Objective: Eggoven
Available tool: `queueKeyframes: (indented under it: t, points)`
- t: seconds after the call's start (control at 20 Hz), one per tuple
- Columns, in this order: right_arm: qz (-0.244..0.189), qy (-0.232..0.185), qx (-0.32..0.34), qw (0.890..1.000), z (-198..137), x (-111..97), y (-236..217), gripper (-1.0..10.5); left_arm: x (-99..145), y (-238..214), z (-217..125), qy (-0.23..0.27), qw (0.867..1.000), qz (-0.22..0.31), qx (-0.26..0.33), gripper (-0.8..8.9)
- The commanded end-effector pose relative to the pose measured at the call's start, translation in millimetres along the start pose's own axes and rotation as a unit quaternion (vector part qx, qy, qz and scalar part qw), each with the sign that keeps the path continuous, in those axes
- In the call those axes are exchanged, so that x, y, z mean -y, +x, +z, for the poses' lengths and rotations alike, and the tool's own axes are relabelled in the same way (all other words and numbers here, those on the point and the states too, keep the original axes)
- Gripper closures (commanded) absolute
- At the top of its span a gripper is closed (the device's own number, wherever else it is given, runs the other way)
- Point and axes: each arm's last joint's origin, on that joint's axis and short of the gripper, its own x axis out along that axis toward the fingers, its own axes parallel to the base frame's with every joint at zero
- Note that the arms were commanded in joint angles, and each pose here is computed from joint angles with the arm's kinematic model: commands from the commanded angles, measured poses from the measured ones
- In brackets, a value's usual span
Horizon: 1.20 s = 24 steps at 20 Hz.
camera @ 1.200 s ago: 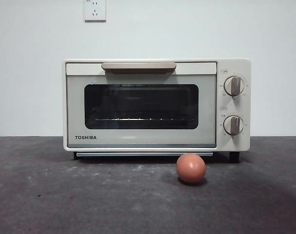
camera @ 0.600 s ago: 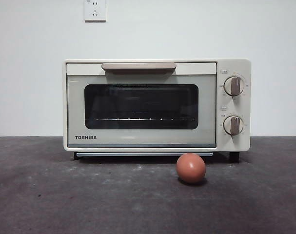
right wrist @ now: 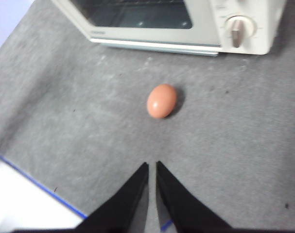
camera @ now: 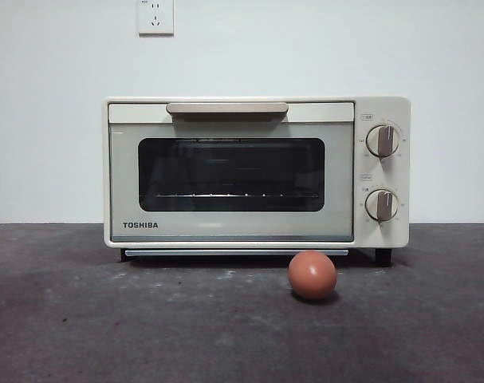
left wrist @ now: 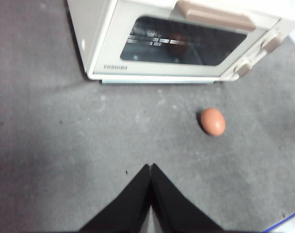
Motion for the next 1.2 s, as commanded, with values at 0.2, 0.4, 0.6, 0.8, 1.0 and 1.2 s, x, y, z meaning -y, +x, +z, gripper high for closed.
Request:
queueKeyframes:
  t: [0.2, 0.4, 0.6, 0.8, 1.0, 1.2]
  points:
    - [0.015, 0.001, 0.005, 1.0, 4.5, -5.3, -1.3, 5.8, 2.1, -2.6, 3.0, 0.013, 1.0, -0.004, 0.002, 8.06]
    - [0.02, 0.021, -0.003, 1.0, 8.3, -4.2, 4.4, 5.8, 2.1, -2.5, 3.1, 0.013, 1.0, -0.004, 0.002, 8.06]
    - [0.037, 0.037, -0.019, 0.998, 20.9, -4.2, 24.7, 5.9, 2.1, -2.5, 3.1, 0.013, 1.0, -0.004, 0.002, 8.06]
    - [0.018, 0.037, -0.049, 0.998, 31.8, -9.8, 64.3, 5.9, 2.1, -2.5, 3.1, 0.013, 1.0, -0.004, 0.002, 8.06]
    - [-0.012, 0.03, -0.079, 0.996, 32.4, -21.8, 114.3, 5.9, 2.1, -2.5, 3.1, 0.013, 1.0, -0.004, 0.002, 8.06]
    - [-0.068, 0.018, -0.104, 0.992, 32.1, -29.7, 159.0, 5.9, 2.3, -2.4, 3.0, 0.014, 1.0, -0.005, 0.002, 8.06]
